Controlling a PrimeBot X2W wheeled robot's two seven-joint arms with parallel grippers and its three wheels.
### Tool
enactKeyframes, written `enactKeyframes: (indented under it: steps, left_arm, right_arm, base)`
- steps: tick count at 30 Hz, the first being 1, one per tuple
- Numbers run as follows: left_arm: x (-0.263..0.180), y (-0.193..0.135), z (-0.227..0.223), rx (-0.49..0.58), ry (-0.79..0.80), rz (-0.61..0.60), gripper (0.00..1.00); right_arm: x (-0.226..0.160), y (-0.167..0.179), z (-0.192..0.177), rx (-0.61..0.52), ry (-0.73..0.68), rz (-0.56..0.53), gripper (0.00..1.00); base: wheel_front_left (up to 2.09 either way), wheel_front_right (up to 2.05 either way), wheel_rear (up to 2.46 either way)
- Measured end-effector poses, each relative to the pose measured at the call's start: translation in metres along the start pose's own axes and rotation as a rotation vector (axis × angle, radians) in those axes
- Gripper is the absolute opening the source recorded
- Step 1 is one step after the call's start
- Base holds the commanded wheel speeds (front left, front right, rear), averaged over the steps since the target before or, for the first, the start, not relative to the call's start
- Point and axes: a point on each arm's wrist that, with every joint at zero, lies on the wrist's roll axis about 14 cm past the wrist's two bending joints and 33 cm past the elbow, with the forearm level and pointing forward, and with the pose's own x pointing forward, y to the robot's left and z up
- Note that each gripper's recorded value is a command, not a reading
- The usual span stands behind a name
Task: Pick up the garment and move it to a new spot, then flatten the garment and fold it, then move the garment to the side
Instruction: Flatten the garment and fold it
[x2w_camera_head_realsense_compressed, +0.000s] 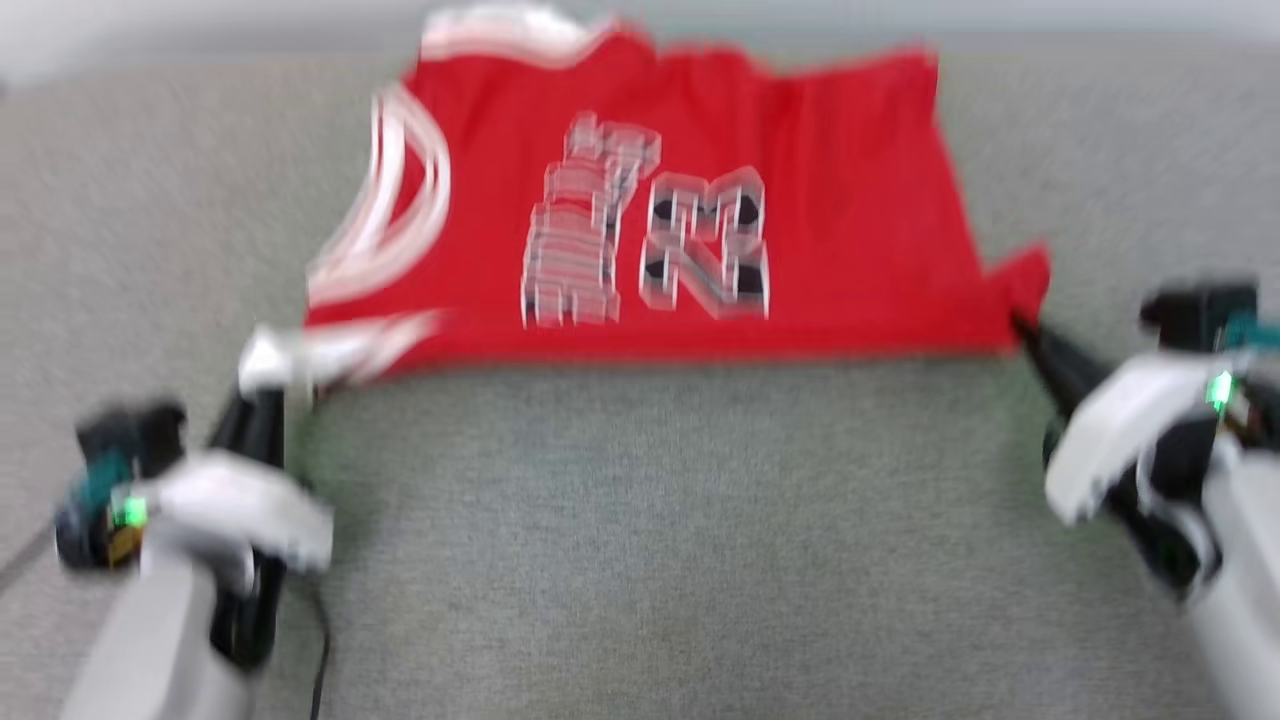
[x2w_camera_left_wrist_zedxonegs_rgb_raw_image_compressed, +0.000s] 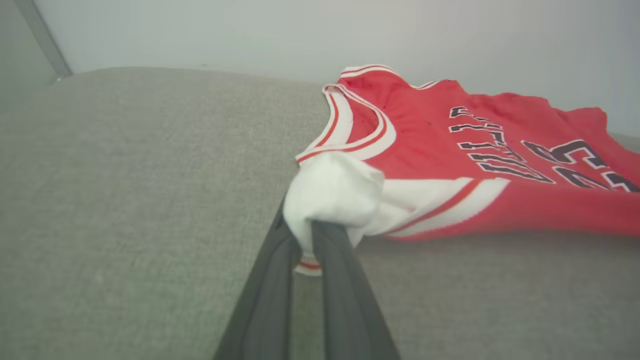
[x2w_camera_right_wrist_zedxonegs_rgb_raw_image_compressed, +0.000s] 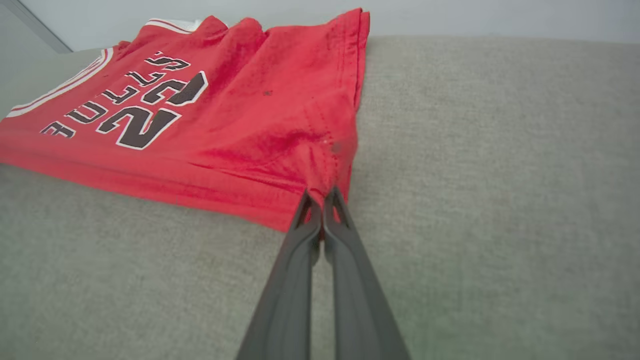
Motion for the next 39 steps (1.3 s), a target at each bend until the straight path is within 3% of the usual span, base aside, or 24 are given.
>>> enactKeyframes:
  steps: [14, 19, 26, 39]
  left_arm:
    - [-0.146, -0.008, -0.017, -0.051, 0.132, 0.055, 0.00]
    - [-0.174, -0.010, -0.015, -0.061, 0.167, 0.060, 0.00]
    - [-0.164, -0.026, -0.006, -0.013, 0.204, -0.022, 0.00]
    - [-0.104, -0.042, -0.021, 0.084, 0.347, -0.152, 0.00]
  right_arm:
    - [-0.147, 0.011, -0.070, 0.182, 0.089, -0.102, 0.00]
    - [-0.177, 0.022, -0.083, 0.217, 0.122, -0.127, 0.00]
    - [-0.176, 0.023, -0.083, 0.166, 0.187, -0.150, 0.00]
    - [-0.115, 0.026, -0.072, 0.082, 0.265, -0.103, 0.00]
  base:
    - [0.00, 0.00, 0.00]
    - [0.00, 0.00, 0.00]
    - [0.00, 0.00, 0.00]
    - [0.00, 0.00, 0.00]
